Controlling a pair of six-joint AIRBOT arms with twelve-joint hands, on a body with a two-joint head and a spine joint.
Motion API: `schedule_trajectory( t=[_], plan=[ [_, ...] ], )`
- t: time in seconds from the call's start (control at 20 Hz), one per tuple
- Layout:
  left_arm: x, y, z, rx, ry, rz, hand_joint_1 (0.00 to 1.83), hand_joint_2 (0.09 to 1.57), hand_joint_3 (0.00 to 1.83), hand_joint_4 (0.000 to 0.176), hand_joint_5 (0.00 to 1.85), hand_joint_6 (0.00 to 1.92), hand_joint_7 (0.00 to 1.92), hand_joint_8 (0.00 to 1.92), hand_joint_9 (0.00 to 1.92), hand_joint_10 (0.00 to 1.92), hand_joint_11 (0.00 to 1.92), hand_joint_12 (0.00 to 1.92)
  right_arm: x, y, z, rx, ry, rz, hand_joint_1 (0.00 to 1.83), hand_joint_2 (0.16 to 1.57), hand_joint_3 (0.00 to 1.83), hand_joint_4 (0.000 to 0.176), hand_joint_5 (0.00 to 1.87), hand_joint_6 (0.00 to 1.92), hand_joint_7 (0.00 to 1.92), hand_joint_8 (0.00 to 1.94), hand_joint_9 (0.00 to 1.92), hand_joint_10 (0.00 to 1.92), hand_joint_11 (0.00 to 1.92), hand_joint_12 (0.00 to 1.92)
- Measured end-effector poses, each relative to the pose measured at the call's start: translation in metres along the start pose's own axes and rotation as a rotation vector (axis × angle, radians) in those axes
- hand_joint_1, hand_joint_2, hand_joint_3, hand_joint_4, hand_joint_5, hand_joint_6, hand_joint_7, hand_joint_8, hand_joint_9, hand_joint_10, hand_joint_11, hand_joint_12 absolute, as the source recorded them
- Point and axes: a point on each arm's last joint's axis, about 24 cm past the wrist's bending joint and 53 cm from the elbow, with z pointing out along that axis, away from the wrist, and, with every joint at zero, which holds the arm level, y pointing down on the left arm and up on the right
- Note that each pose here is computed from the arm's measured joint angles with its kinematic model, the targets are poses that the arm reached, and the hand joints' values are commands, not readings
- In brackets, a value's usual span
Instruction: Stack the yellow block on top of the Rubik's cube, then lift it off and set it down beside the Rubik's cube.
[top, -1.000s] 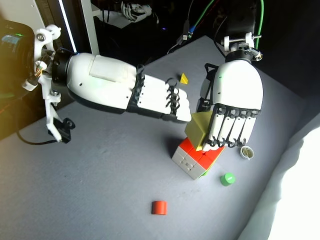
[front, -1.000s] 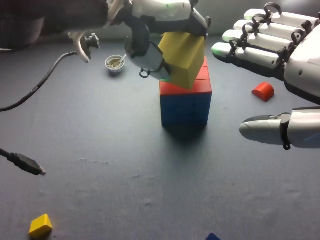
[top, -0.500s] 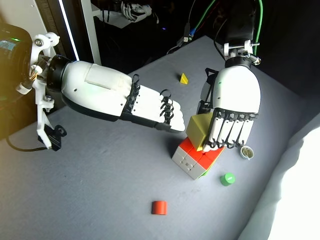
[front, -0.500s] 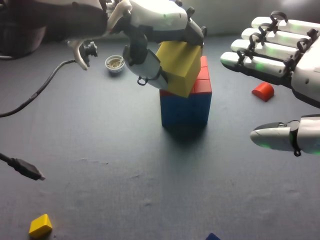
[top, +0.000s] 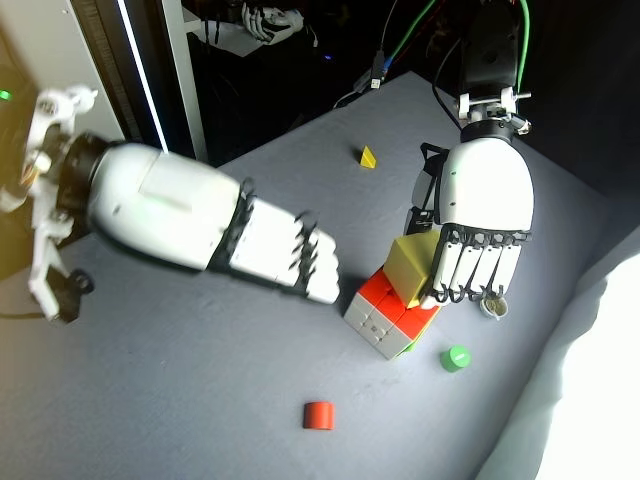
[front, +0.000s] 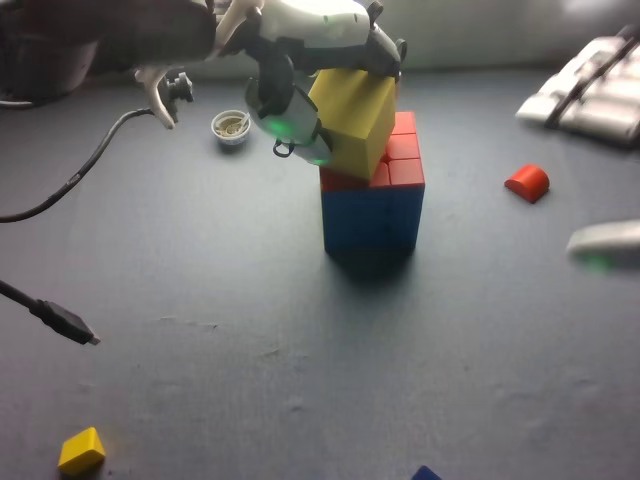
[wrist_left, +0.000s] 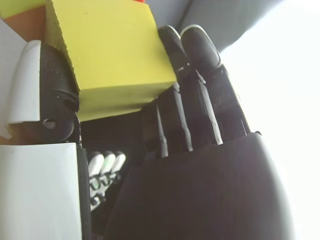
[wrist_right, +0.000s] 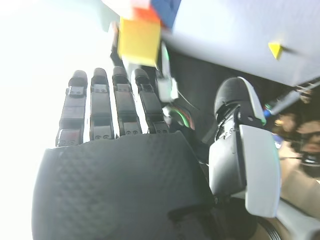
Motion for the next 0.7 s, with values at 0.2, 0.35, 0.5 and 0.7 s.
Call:
schedule_trajectory(
  t=[0.2,0.35,0.5,0.7],
  plan=[
    [-0.001,-0.001,0.004,0.001,-0.003,0.0,1.21,1.2,0.0,0.0,0.91,0.96,0.76,1.53,0.61,1.36,0.38,1.58,0.002,-0.008,0.001,0.003,0.032,-0.07,0.0,1.18,0.0,0.0,0.02,0.0,0.02,0.0,0.0,0.0,0.0,0.0],
    [0.0,-0.007,0.006,0.01,-0.001,0.001,1.2,1.21,0.0,0.0,0.88,1.0,0.76,1.53,0.61,1.35,0.36,1.57,0.001,-0.008,0.006,-0.004,0.031,0.003,0.0,1.17,0.0,0.0,0.04,0.01,0.04,0.01,0.0,0.0,0.0,0.0],
    [0.0,-0.007,0.007,0.012,-0.002,-0.001,1.21,1.2,0.0,0.0,0.89,0.97,0.77,1.52,0.62,1.33,0.36,1.58,-0.02,-0.031,0.006,0.013,-0.009,0.108,0.0,1.17,0.0,0.0,0.04,0.01,0.04,0.01,0.0,0.0,0.0,0.0],
    [0.002,-0.015,0.012,0.024,0.0,-0.009,1.21,1.2,0.0,0.0,0.89,0.97,0.76,1.54,0.6,1.37,0.34,1.62,-0.025,-0.033,0.007,0.005,-0.026,0.122,0.0,1.18,0.0,0.0,0.06,0.01,0.05,0.01,0.0,0.0,0.0,0.0]
  ],
)
